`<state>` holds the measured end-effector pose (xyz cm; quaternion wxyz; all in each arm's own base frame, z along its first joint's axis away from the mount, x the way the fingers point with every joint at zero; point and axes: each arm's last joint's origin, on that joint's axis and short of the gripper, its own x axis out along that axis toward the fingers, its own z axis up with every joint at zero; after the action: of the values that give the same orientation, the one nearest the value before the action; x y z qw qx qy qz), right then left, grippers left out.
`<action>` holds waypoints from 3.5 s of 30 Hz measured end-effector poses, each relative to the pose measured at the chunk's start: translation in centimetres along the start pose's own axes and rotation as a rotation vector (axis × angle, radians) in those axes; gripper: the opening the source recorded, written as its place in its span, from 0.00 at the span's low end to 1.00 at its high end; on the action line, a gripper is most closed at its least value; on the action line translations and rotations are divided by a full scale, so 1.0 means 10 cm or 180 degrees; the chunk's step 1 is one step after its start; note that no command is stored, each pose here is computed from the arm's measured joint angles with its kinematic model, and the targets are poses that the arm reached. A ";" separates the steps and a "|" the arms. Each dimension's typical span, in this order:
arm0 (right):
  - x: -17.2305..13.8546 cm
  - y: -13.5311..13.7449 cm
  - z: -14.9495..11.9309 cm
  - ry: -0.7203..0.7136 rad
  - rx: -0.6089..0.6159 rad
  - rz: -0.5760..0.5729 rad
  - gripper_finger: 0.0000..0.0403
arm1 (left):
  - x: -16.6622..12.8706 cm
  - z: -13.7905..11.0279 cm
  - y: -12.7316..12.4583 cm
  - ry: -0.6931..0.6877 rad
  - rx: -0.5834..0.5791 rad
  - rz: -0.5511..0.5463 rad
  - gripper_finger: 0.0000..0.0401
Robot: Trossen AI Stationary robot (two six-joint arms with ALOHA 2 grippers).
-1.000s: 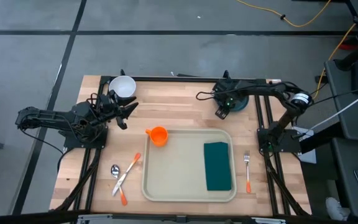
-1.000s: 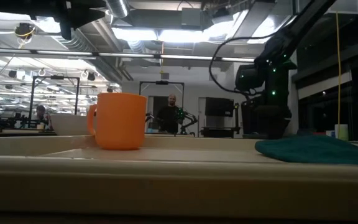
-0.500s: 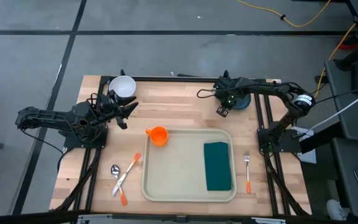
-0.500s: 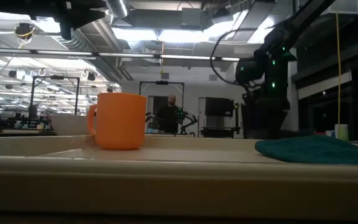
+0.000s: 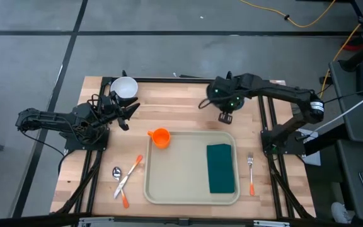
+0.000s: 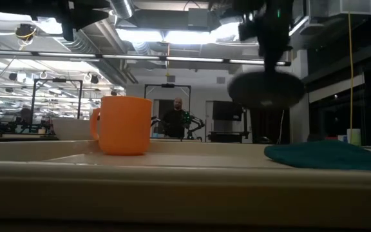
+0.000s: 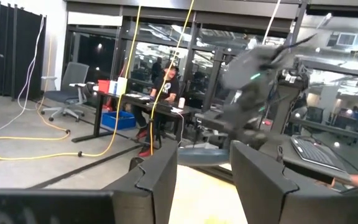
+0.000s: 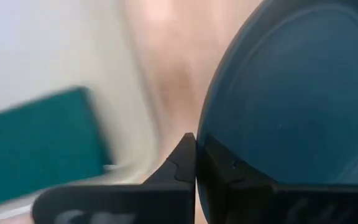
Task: Set up tray
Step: Put the black plate on the serving tray to the left of the green napkin, then put the white bowl on the black plate
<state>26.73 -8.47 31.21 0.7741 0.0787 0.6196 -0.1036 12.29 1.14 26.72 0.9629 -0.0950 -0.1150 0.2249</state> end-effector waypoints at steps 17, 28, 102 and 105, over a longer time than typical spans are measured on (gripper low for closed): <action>-0.01 1.98 0.25 -0.0365 -0.0498 0.1175 0.02 | 0.00 -0.01 0.00 0.0014 0.0009 0.0022 0.36; 0.54 2.76 0.37 -0.0158 -0.1200 0.1422 0.02 | 0.00 -0.01 -0.01 0.0038 -0.0154 -0.0117 0.36; 1.46 3.30 0.70 -0.0729 -0.1105 0.1857 0.21 | 0.00 -0.04 -0.01 0.0152 -0.0245 -0.0122 0.36; 1.43 3.31 0.72 -0.0801 -0.1110 0.1903 0.17 | 0.00 -0.04 -0.01 0.0156 -0.0246 -0.0148 0.36</action>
<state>45.06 20.85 18.57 0.8420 0.1097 0.4776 0.2254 12.44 0.99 26.32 0.9660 -0.1348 -0.1021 0.1954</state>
